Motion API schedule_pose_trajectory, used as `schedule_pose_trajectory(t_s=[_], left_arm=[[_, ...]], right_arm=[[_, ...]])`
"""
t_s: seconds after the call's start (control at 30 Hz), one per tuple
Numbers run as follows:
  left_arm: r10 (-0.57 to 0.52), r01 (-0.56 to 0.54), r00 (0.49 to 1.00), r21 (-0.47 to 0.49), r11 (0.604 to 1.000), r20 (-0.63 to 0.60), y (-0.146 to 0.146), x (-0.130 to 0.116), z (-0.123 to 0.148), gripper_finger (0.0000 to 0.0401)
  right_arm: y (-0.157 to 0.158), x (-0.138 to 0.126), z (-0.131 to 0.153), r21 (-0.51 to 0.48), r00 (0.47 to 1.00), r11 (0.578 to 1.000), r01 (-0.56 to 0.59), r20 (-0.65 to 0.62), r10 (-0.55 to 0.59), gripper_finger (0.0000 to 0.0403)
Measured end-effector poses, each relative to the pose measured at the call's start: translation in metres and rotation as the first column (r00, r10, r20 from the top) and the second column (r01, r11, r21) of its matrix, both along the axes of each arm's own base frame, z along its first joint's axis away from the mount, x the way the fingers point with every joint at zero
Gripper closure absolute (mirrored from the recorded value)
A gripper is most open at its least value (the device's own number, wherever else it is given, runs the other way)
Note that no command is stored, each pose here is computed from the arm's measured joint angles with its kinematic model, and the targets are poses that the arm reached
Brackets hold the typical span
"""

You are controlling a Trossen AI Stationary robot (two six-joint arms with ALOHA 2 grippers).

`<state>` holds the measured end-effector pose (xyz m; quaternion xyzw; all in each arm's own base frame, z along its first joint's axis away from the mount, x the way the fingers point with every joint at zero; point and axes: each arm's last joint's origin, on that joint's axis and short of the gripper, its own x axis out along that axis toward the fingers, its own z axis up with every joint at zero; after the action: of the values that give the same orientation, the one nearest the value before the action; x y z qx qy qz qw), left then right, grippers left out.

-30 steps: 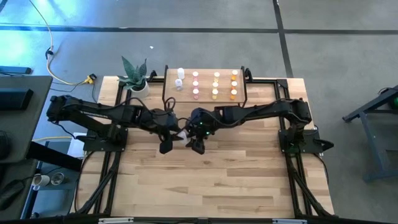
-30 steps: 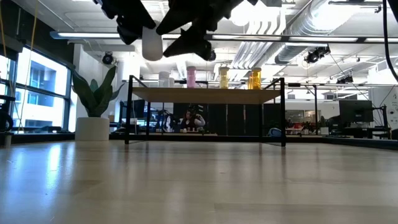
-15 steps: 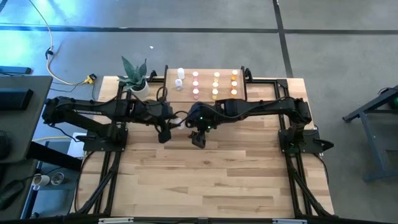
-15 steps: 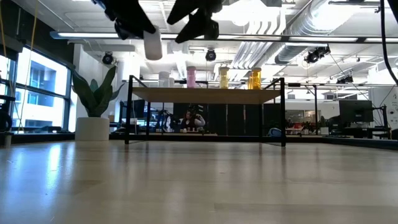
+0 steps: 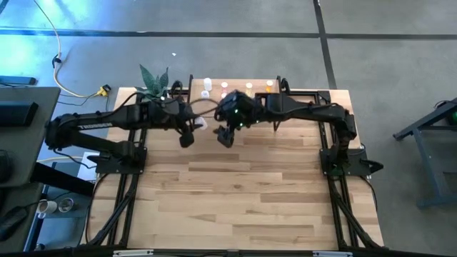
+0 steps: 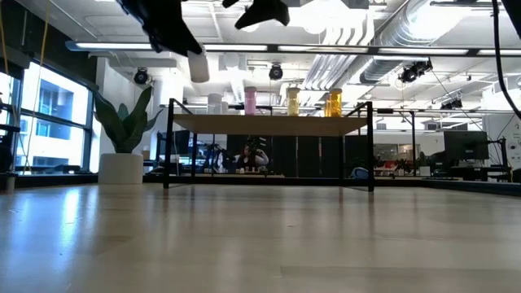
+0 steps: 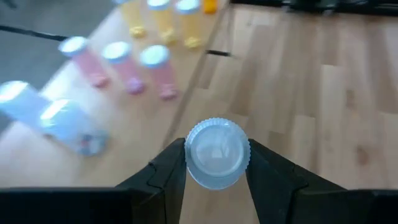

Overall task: Pick and place medicine bottles onto shelf by color
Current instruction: Put the white pill bottle aligned with the other white pill bottles on the shelf

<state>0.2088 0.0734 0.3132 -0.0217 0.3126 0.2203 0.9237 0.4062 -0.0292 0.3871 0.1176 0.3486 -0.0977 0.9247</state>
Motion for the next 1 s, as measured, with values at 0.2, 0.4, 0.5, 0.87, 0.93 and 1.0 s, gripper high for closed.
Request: schedule_pose_trajectory(t_s=[0.2, 0.4, 0.5, 0.87, 0.93, 1.0], left_arm=[[0.068, -0.067, 0.998, 0.051, 0.996, -0.012, 0.018, -0.006, 0.001, 0.0267], [0.071, -0.069, 0.997, 0.074, 0.995, -0.026, 0.029, -0.011, 0.001, 0.0267], [0.033, -0.031, 0.999, 0.067, 0.997, -0.022, 0.032, -0.011, 0.006, 0.0267], [0.048, -0.046, 0.996, 0.023, 0.999, -0.070, 0.053, 0.011, 0.010, 0.0267], [0.055, -0.055, 0.995, 0.013, 0.998, -0.081, 0.057, 0.015, 0.006, 0.0267], [0.064, -0.064, 0.993, 0.000, 0.998, -0.101, 0.061, 0.018, 0.001, 0.0267]], right_arm=[[-0.020, -0.012, 0.026, -0.073, 0.992, 0.990, 0.123, 0.028, -0.122, 0.0167], [-0.038, -0.022, 0.042, -0.111, 0.976, 0.970, 0.215, 0.051, -0.210, 0.0167], [-0.046, -0.024, 0.045, -0.128, 0.967, 0.959, 0.253, 0.057, -0.248, 0.0167], [-0.080, -0.034, 0.044, -0.184, 0.954, 0.937, 0.298, 0.028, -0.298, 0.0167], [-0.086, -0.036, 0.043, -0.191, 0.951, 0.932, 0.307, 0.017, -0.309, 0.0167], [-0.092, -0.038, 0.043, -0.205, 0.949, 0.929, 0.309, 0.008, -0.314, 0.0167]])
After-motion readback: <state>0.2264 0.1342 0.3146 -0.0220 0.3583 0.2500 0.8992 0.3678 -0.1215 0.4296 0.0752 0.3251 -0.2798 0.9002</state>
